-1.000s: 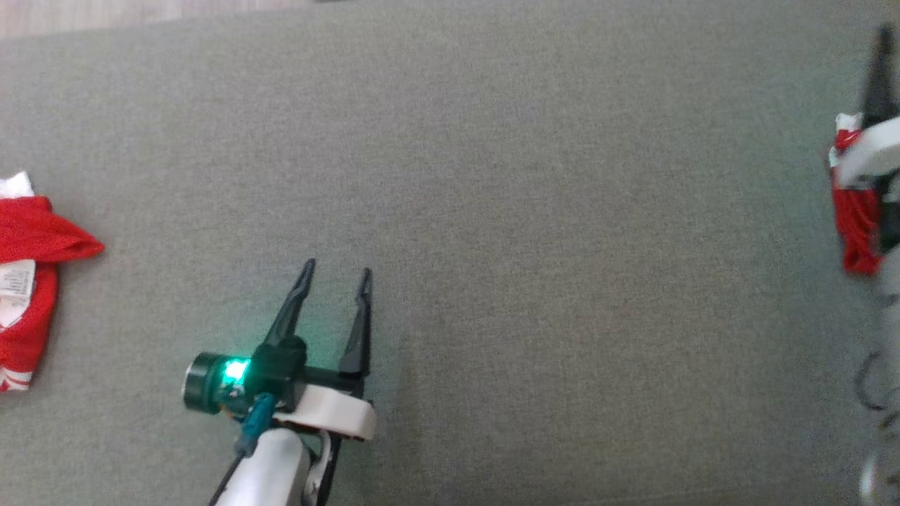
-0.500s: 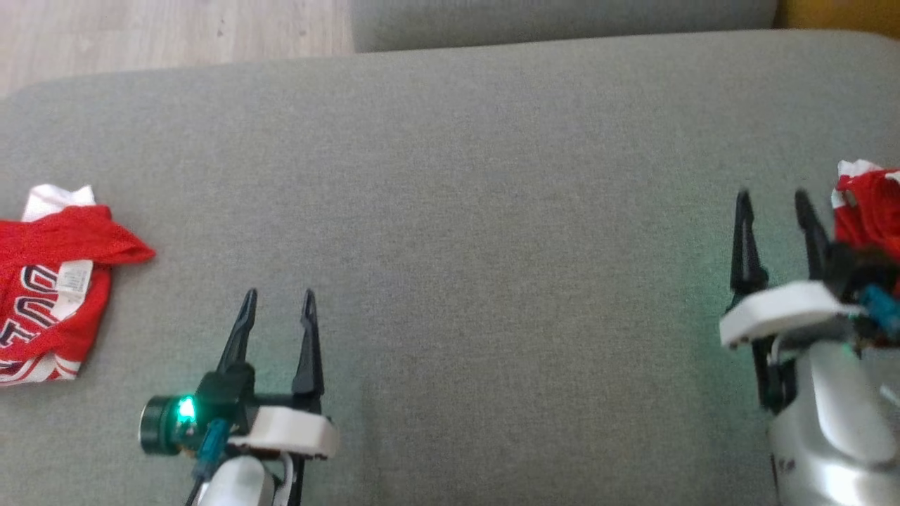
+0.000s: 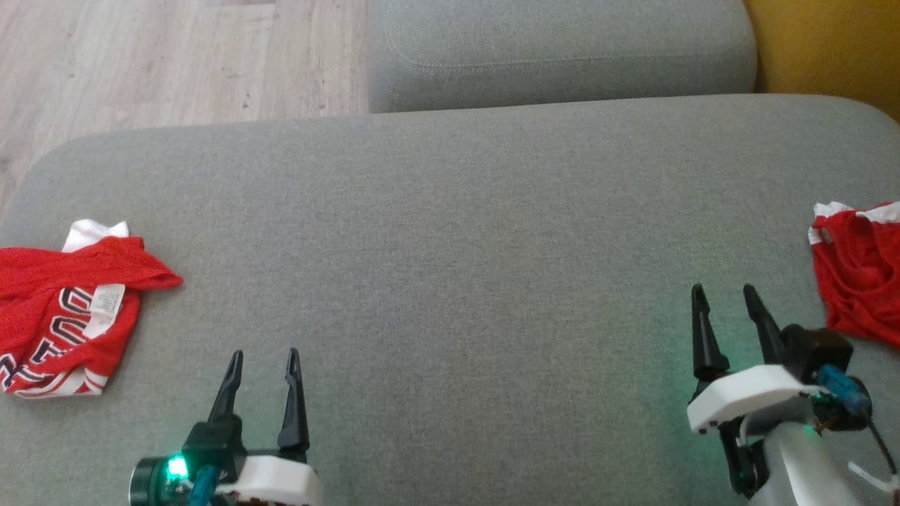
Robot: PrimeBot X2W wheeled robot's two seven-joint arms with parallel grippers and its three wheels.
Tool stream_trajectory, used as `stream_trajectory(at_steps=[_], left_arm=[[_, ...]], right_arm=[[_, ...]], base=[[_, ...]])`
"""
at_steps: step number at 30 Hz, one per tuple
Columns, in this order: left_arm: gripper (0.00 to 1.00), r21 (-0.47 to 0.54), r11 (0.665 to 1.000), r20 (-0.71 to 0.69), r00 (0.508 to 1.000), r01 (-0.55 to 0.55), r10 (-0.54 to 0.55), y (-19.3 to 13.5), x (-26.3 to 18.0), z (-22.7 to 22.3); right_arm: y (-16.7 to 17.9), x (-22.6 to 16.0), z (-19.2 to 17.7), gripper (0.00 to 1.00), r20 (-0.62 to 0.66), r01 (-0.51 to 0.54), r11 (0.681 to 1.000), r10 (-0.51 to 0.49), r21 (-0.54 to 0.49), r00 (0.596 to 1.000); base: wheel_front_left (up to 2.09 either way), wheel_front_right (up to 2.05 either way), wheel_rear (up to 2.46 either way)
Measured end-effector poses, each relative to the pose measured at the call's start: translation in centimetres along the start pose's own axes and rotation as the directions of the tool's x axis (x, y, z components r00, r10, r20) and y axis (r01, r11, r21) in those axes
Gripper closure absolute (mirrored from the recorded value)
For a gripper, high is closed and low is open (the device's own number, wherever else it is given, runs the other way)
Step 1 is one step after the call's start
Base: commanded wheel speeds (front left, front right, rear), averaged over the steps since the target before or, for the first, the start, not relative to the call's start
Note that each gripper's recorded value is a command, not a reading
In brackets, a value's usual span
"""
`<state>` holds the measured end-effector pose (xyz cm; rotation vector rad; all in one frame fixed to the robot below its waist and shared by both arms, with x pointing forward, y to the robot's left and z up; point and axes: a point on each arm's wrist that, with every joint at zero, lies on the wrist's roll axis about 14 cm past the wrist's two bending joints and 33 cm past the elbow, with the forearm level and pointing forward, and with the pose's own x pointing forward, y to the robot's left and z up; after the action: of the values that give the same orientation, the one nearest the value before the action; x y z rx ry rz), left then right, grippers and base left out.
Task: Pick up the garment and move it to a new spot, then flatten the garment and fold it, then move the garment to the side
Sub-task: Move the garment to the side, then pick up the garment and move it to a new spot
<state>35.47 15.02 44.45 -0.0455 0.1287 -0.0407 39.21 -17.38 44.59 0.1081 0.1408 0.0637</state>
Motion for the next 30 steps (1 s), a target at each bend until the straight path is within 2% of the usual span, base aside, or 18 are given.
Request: stream_trajectory(at_steps=[12,19,25,30], left_arm=[[0.0,-0.016,0.999,-0.004,0.999,-0.046,0.046,1.4,-0.9,-0.3],[0.0,-0.044,0.992,-0.012,0.993,-0.119,0.119,3.4,-2.5,-0.6],[0.0,-0.055,0.97,-0.02,0.971,-0.238,0.237,6.6,-4.9,-1.0],[0.0,-0.067,0.915,-0.034,0.917,-0.398,0.397,11.0,-8.6,-1.7]], right_arm=[[1.5,0.2,-0.4,0.0,-0.013,-0.042,0.999,0.042,0.003,0.999],[4.7,1.4,-1.5,0.0,-0.047,-0.135,0.991,0.135,-0.01,0.99],[9.5,2.8,-2.1,0.0,-0.071,-0.268,0.963,0.266,-0.021,0.961],[15.3,3.3,-2.9,0.0,-0.1,-0.418,0.908,0.414,-0.02,0.905]], base=[[0.0,0.0,0.0],[0.0,0.0,0.0],[0.0,0.0,0.0],[0.0,0.0,0.0]])
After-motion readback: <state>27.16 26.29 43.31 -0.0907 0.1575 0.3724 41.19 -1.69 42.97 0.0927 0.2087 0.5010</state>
